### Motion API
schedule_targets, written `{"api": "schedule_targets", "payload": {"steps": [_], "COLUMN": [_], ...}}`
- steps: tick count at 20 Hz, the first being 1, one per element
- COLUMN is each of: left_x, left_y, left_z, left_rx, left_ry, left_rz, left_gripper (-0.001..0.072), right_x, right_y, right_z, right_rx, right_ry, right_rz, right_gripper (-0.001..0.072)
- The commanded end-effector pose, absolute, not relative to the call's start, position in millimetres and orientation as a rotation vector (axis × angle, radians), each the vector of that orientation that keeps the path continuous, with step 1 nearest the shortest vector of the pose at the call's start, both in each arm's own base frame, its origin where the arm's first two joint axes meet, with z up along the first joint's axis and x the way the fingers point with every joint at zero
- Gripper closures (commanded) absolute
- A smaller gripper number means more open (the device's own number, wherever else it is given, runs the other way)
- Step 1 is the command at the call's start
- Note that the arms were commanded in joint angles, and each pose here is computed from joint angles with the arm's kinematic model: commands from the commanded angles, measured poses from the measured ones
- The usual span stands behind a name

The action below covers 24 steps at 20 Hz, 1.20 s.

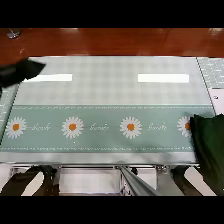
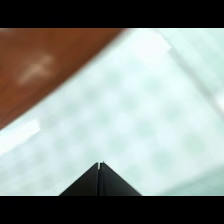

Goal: Fold the shirts.

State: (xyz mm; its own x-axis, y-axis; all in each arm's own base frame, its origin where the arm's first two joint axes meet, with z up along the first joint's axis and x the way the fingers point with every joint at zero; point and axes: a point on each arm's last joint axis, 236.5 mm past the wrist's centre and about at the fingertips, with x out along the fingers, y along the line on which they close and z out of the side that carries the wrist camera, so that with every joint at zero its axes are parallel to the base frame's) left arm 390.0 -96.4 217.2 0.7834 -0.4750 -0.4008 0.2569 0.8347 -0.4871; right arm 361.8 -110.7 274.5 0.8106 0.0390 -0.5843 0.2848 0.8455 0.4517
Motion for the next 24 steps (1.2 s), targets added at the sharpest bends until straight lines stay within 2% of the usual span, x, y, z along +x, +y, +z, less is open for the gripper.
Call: {"api": "schedule_targets", "payload": {"steps": [1, 2, 5, 7, 9, 24], "left_x": [419.3, 425.4, 421.1, 407.4, 400.2, 402.6], "left_y": [-134.1, -141.0, -132.9, -123.4, -113.0, -101.2], "left_z": [249.9, 223.8, 113.2, 51.9, 23.4, 20.8], "left_rx": [-0.311, -0.260, -0.125, -0.086, -0.117, -0.134], "left_ry": [0.591, 0.678, 0.984, 1.138, 1.203, 1.203], "left_rz": [-0.513, -0.484, -0.324, -0.279, -0.235, -0.209], "left_gripper": [0.0683, 0.0683, 0.0682, 0.0681, 0.0682, 0.0681], "right_x": [431.9, 439.5, 450.6, 450.4, 444.8, 441.9], "right_y": [12.9, 39.8, 94.5, 102.5, 95.8, 83.7], "right_z": [250.4, 211.0, 105.2, 44.8, 8.5, 2.2], "right_rx": [0.336, 0.222, 0.030, 0.041, 0.063, 0.034], "right_ry": [0.705, 0.818, 1.041, 1.139, 1.234, 1.261], "right_rz": [0.181, 0.195, 0.182, 0.120, 0.078, 0.050], "right_gripper": [0.0683, 0.0683, 0.0682, 0.0682, 0.0682, 0.0682]}}
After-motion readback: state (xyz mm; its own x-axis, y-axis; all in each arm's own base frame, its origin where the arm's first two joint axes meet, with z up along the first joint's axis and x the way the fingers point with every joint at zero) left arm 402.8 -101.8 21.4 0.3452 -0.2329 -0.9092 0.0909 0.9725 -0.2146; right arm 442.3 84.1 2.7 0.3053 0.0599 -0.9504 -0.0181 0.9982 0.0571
